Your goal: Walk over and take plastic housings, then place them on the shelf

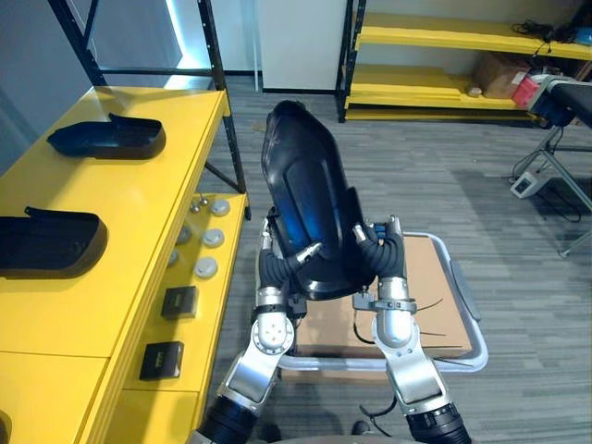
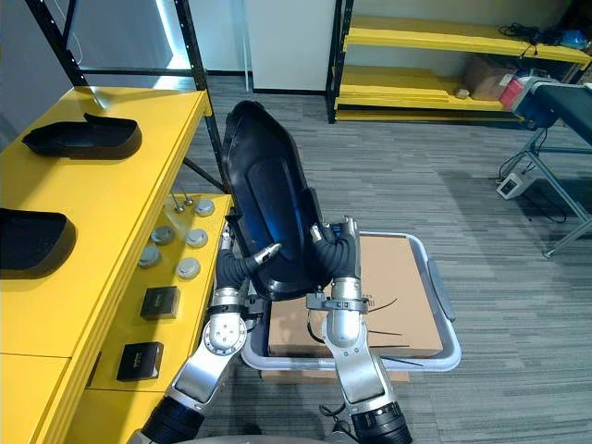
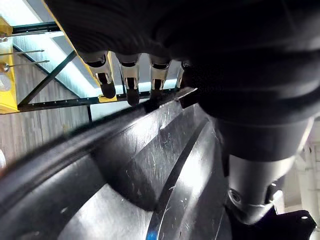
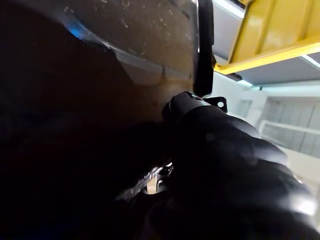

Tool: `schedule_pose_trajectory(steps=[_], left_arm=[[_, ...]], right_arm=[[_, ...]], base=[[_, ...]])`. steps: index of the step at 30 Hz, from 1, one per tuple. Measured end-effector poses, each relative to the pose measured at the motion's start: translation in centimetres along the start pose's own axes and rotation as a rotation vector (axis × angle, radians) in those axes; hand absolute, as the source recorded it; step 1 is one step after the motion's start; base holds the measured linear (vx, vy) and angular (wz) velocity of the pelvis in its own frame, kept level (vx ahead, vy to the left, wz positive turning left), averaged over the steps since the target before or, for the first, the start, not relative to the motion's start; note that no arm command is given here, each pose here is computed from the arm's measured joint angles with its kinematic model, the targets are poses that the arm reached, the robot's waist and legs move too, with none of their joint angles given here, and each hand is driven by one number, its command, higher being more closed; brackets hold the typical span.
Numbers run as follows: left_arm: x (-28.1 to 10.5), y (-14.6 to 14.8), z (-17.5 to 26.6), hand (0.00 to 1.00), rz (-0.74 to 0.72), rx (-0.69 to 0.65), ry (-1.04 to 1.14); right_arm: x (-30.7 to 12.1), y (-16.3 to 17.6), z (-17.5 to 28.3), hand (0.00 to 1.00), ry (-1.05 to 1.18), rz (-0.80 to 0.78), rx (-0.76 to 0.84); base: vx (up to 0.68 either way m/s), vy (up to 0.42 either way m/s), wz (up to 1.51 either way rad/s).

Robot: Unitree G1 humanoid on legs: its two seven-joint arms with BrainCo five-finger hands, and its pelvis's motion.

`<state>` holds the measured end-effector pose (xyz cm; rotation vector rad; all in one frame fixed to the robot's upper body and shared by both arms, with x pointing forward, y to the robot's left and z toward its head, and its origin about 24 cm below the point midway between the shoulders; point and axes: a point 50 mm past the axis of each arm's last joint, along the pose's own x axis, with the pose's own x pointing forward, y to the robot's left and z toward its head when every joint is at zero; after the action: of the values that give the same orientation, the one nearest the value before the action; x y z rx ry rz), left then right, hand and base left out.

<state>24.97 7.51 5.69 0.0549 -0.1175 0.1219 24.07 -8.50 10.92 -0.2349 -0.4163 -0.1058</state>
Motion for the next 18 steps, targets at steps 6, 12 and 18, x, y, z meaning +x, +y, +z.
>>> schedule_pose_trajectory(steps=[6,12,18], left_arm=[[0.0,-0.2,-0.1,1.0,-0.033,-0.041,0.024],[-0.1,-0.1,-0.2,1.0,-0.046,-0.039,0.027],[-0.1,-0.1,-0.1,1.0,-0.065,0.006,0.003]], right_arm=[[0.0,-0.3,0.0,0.0,-0.013,0.01,-0.018],[0.0,-0.3,0.6,0.0,-0.065,0.026,-0.013],[0.0,-0.9,2.7,0.0,-0.19,0.074,0.003]], base=[[-0.01,-0.001,0.0],[0.0,0.0,0.0],[0.0,0.0,-0.06]])
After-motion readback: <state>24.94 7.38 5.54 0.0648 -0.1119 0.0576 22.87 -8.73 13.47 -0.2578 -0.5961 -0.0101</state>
